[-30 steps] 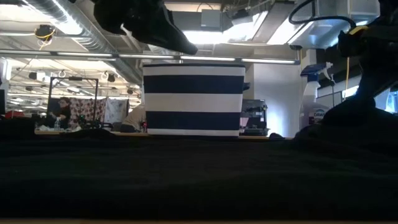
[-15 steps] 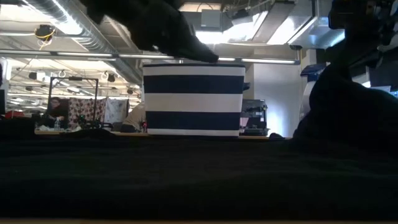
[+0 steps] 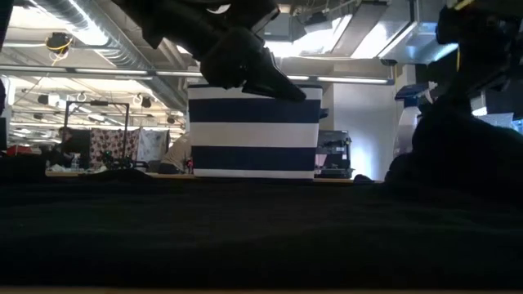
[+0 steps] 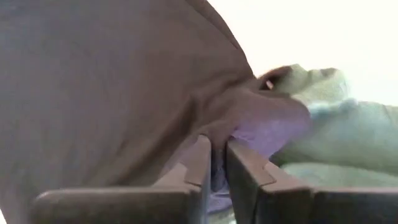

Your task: Fold Laundry from Bin

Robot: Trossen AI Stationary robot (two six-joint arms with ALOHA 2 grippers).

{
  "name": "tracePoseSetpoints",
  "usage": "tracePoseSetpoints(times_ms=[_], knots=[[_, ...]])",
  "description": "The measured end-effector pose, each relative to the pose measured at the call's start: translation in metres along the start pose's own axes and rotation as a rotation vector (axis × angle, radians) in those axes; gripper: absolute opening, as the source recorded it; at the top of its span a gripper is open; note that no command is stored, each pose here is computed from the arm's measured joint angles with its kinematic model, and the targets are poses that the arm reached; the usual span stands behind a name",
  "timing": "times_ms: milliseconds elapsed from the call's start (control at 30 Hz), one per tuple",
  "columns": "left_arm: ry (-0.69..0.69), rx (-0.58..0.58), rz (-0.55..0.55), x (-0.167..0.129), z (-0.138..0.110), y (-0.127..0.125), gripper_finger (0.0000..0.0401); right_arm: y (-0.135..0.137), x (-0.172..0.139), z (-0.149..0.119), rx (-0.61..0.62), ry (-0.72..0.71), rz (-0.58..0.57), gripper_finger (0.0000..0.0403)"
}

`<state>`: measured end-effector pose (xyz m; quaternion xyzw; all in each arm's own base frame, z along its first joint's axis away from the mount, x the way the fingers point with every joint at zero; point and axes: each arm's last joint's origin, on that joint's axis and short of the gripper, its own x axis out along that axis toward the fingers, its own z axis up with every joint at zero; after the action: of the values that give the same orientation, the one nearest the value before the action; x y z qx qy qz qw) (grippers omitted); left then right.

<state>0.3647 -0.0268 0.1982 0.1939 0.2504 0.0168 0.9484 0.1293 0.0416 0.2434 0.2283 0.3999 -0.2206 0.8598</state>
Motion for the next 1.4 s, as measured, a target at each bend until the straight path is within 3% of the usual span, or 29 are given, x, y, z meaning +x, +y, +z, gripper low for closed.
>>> tracePoseSetpoints(times_ms=[300, 500, 833, 1200, 1400], knots=[[0.026, 0.005, 0.001, 0.000, -0.002, 0.000, 0.0090, -0.008, -0.001, -0.010, 0.085, 0.165, -0.038, 0.0136], [0.042, 0.008, -0.004, 0.000, -0.004, -0.001, 0.0090, -0.009, -0.002, -0.013, 0.137, 0.250, -0.034, 0.0169], [0.144, 0.031, -0.007, -0.001, -0.013, -0.003, 0.0090, -0.020, -0.004, -0.018, 0.149, 0.285, -0.144, 0.0175], [0.202, 0.052, -0.018, -0.003, -0.018, -0.008, 0.0090, -0.020, -0.030, -0.003, 0.196, 0.220, -0.082, 0.0175], [0.190, 0.063, -0.036, -0.004, -0.015, -0.016, 0.0090, -0.008, -0.040, 0.010, 0.236, 0.151, 0.024, 0.0175]])
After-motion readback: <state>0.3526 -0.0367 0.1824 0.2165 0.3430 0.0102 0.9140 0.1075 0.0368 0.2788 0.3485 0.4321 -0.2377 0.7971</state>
